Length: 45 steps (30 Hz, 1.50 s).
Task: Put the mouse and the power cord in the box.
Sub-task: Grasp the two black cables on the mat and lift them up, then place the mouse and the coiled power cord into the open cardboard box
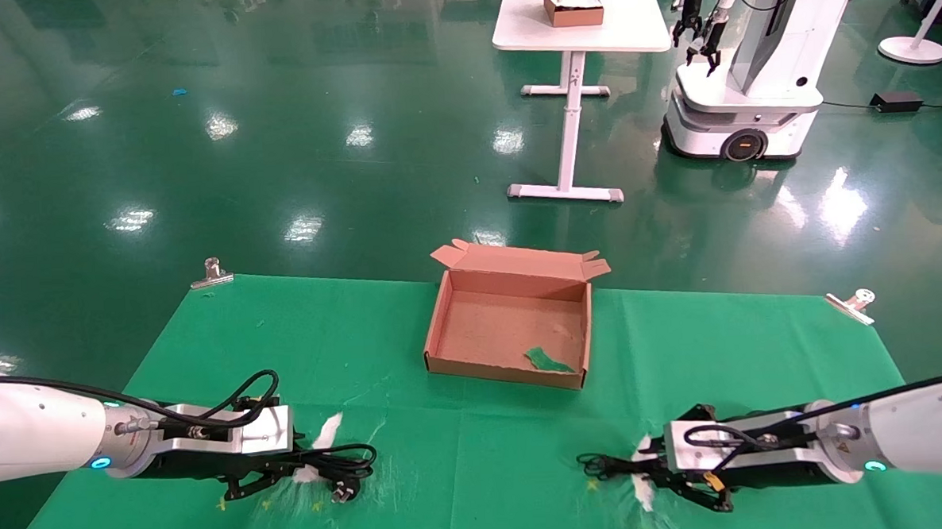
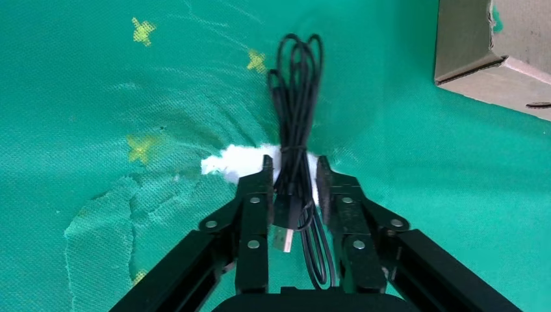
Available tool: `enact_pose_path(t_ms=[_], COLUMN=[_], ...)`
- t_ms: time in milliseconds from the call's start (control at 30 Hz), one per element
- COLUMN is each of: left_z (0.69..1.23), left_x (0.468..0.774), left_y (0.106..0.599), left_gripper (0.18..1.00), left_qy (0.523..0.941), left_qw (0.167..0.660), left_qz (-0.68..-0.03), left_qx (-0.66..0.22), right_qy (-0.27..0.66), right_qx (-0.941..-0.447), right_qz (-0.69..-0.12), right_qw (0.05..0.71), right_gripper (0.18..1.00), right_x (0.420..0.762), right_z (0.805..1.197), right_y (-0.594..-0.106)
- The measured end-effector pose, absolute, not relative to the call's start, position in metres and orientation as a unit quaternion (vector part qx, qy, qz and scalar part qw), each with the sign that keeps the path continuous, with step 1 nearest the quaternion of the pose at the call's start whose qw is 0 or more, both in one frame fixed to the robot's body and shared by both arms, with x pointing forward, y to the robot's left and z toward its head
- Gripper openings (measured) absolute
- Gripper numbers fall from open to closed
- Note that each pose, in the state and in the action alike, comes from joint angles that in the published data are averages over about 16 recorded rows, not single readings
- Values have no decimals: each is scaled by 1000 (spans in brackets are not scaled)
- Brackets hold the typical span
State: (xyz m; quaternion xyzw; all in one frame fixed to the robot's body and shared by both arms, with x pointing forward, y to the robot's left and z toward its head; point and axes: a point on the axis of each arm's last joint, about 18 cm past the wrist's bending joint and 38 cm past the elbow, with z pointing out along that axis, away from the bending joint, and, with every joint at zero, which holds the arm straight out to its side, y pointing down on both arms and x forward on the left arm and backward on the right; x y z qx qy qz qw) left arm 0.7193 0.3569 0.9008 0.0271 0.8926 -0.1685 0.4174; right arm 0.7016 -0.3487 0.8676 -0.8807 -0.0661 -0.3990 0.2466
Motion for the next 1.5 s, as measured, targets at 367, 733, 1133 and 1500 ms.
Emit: enact_pose_path(t_ms=[367, 733, 1133, 1500], left_z=[908, 976, 1121, 1191], left_x=[713, 683, 682, 698], left_y=[365, 390, 340, 282], left_gripper=[308, 237, 234, 233], left_qy=[892, 853, 737, 672], left_qw=[412, 417, 473, 530], left_qz=[-184, -305, -466, -501], left_qx=[13, -76, -130, -125], right_qy=[-63, -58, -106, -72], right_qx=[-877, -836, -767, -741], right_qz=[-402, -458, -547, -581], right_qw=[256, 296, 318, 329], right_gripper=[276, 217, 213, 211], right_x=[699, 681, 687, 752], right_z=[874, 947, 1059, 1037], right_y=[-352, -384, -338, -232])
